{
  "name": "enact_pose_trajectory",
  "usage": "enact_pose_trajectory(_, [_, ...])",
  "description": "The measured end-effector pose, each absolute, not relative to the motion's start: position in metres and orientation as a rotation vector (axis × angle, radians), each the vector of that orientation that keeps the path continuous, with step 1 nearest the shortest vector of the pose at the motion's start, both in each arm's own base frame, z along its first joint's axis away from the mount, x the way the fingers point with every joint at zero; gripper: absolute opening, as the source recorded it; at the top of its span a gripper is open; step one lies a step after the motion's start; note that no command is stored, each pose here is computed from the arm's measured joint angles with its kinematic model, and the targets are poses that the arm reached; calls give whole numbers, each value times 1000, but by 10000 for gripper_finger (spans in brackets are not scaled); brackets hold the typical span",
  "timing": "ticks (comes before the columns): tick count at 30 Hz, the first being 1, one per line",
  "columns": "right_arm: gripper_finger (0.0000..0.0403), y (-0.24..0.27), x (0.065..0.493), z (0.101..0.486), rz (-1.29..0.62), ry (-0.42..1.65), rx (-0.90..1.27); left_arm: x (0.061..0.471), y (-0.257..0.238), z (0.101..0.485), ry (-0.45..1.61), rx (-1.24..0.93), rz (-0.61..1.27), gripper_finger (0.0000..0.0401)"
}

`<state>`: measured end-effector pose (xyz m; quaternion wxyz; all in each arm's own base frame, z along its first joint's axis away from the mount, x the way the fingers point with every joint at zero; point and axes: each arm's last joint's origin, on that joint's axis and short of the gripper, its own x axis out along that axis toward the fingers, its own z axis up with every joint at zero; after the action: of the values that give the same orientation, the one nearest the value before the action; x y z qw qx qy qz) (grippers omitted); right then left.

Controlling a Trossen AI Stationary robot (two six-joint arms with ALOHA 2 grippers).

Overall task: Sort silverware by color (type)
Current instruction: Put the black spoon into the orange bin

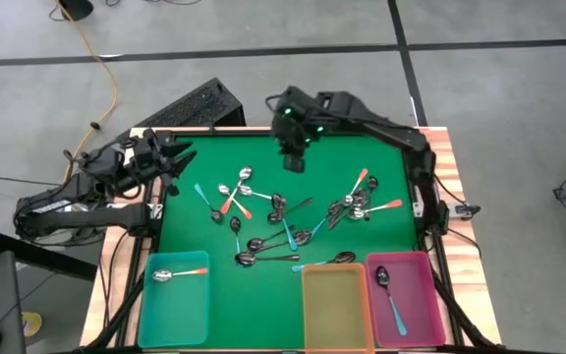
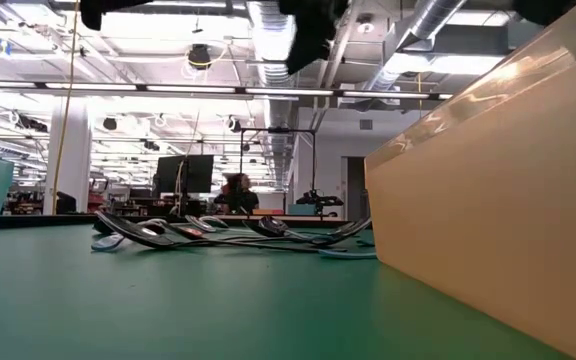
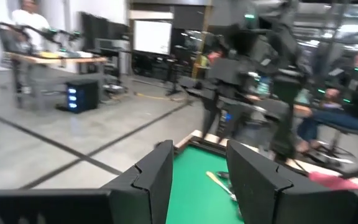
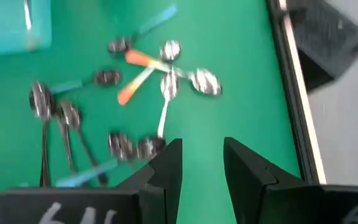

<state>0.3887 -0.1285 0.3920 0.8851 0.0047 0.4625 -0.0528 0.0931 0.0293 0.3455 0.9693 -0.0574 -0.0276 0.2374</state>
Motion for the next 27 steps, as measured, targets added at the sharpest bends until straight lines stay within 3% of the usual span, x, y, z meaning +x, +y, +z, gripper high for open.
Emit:
enact_pose_trajectory(10, [127,-111,332,420,-75,1117,84,94,29,346,-40,-48,456,137])
enact_pose_trajectory(20, [127,-87,247,463,-219,1004,134,94,28,345,-41,-72,419,137])
enact_pose_trajectory(27, [127,-61,200,448,-331,868,188,95,27,343,-27,-151,385,137])
